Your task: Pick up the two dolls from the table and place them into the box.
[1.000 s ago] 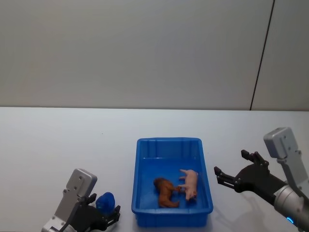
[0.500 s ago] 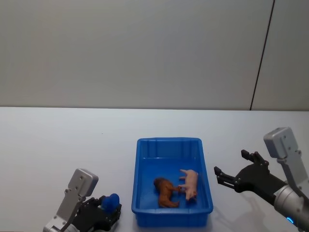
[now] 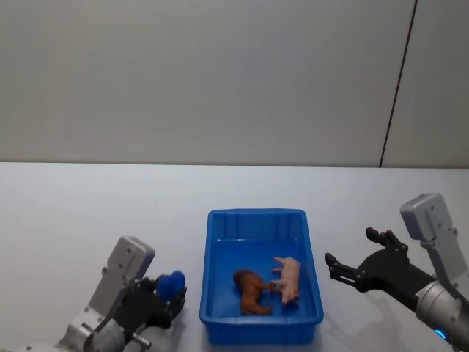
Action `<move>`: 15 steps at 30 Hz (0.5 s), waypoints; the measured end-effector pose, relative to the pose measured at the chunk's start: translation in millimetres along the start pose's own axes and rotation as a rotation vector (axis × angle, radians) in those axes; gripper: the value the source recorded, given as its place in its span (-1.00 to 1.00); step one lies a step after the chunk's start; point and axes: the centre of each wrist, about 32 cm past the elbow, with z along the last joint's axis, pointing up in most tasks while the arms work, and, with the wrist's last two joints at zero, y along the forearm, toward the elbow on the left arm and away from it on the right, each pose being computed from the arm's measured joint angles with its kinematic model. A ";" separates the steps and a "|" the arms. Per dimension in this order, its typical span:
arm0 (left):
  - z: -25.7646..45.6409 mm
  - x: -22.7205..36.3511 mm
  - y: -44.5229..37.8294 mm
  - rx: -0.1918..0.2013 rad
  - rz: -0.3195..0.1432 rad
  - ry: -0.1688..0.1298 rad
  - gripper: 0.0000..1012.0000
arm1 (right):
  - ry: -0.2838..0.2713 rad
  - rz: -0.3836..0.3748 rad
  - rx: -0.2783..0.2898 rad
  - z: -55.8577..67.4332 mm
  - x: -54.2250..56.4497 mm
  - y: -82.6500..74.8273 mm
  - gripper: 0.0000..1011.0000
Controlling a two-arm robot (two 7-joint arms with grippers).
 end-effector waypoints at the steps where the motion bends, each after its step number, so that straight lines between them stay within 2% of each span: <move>1: 6.4 1.1 -0.5 -0.011 0.002 -0.017 -0.14 | 0.000 0.000 0.000 0.0 0.0 0.0 0.98; 6: 24.7 3.6 -3.7 -0.036 -0.002 -0.064 -0.20 | 0.000 0.000 0.000 0.0 0.0 0.0 0.98; 9: 38.3 4.5 -7.5 -0.056 -0.009 -0.097 -0.24 | 0.000 0.000 0.000 0.0 0.0 0.0 0.98; 10: 38.3 4.5 -7.5 -0.056 -0.009 -0.097 -0.25 | 0.000 0.000 0.000 0.0 0.0 0.0 0.98; 11: 43.1 4.8 -9.1 -0.062 -0.012 -0.109 -0.27 | 0.000 0.000 0.000 0.0 0.0 0.0 0.98; 13: 47.5 4.7 -10.7 -0.069 -0.016 -0.120 -0.30 | 0.000 0.000 0.000 0.0 0.0 0.0 0.98; 15: 57.1 3.7 -15.1 -0.087 -0.028 -0.140 -0.33 | 0.000 0.000 0.000 0.0 0.0 0.0 0.98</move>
